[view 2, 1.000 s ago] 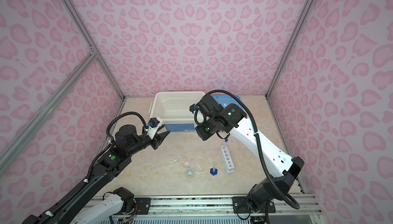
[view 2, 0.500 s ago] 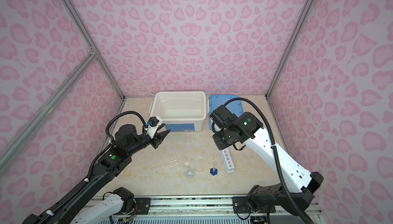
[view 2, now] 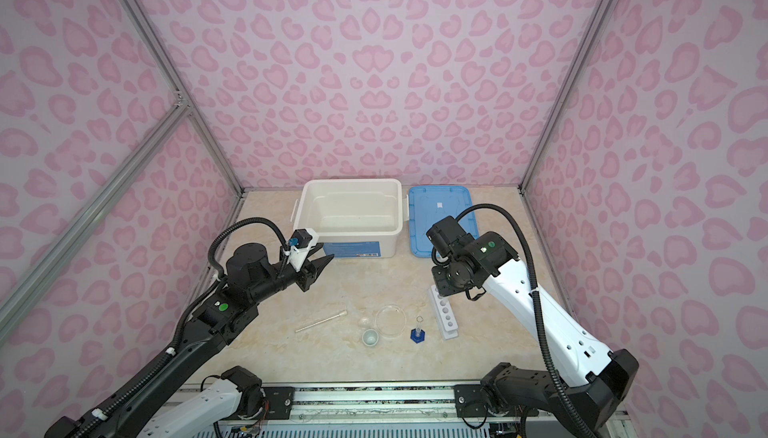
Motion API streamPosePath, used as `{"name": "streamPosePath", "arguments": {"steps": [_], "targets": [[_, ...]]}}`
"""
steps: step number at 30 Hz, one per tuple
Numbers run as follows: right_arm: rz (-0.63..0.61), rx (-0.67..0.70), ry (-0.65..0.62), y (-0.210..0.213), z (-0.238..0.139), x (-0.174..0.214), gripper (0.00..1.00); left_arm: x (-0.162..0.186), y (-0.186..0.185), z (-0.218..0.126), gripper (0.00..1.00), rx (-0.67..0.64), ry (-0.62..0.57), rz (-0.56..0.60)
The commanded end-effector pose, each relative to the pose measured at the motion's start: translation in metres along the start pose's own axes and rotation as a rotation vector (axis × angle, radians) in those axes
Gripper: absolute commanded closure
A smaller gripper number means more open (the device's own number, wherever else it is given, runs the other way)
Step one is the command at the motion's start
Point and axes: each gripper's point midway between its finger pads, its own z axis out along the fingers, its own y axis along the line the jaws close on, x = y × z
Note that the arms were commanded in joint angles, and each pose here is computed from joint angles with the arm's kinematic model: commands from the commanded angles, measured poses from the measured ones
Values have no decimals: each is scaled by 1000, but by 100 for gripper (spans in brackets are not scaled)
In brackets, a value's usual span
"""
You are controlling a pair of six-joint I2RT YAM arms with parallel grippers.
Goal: Organize the chemistry lab equipment
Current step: 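Carry the tube with the right gripper above the white rack's next hole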
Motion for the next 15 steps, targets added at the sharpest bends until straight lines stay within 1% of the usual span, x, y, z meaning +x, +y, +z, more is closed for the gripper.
{"name": "streamPosePath", "arguments": {"steps": [1, 8, 15], "targets": [[19, -7, -59, -1, 6, -15, 86, -6, 3, 0, 56, -16, -23, 10], [37, -28, -70, 1, 21, -21, 86, -3, 4, 2, 56, -15, -12, 11], [36, -18, -24, -1, 28, -16, 87, -2, 4, 3, 56, -15, -10, 13]]}}
